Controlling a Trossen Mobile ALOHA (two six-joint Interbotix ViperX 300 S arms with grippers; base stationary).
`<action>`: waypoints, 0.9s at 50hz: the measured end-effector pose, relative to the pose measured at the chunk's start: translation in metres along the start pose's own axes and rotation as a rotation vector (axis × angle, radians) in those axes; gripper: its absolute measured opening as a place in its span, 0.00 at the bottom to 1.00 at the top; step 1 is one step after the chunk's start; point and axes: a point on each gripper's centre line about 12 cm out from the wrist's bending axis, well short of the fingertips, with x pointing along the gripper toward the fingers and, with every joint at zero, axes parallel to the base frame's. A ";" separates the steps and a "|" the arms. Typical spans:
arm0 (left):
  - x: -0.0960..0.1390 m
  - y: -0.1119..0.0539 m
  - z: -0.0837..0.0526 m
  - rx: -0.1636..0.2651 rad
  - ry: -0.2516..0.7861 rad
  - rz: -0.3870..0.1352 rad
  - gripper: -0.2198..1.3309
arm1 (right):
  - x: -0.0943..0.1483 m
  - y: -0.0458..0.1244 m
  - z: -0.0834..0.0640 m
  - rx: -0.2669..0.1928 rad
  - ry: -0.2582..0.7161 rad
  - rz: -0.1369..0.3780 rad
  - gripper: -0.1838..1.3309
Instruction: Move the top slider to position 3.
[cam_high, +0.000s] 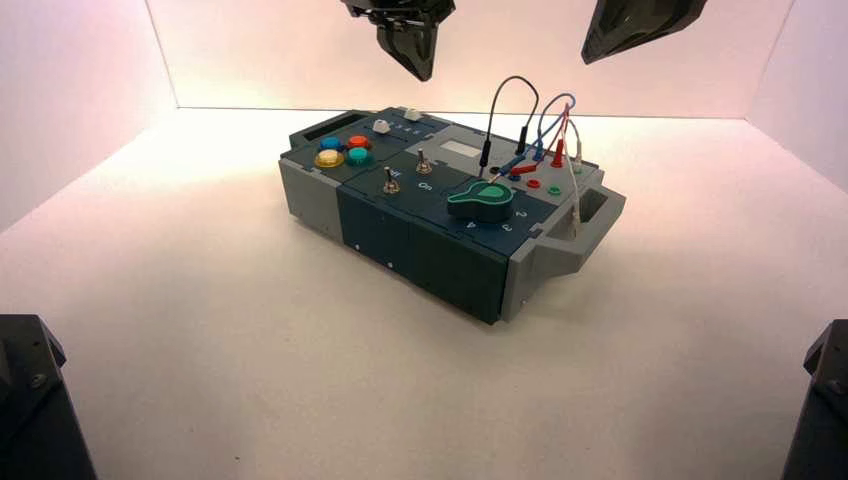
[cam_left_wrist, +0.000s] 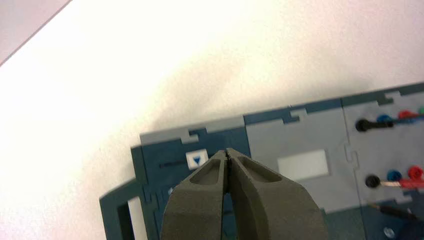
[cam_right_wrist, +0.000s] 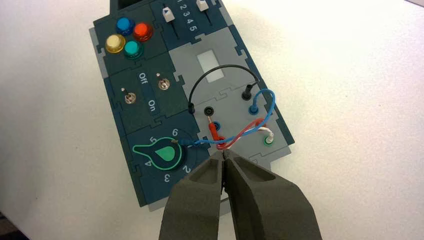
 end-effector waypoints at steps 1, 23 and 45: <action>0.000 0.000 -0.001 0.000 0.001 0.000 0.04 | 0.000 0.000 0.000 0.000 0.000 0.000 0.03; -0.027 -0.011 -0.019 0.007 0.005 0.000 0.04 | 0.000 0.000 0.000 -0.002 0.002 0.000 0.03; -0.031 -0.016 -0.044 0.030 0.066 -0.004 0.04 | -0.001 0.000 -0.007 -0.016 0.038 0.000 0.03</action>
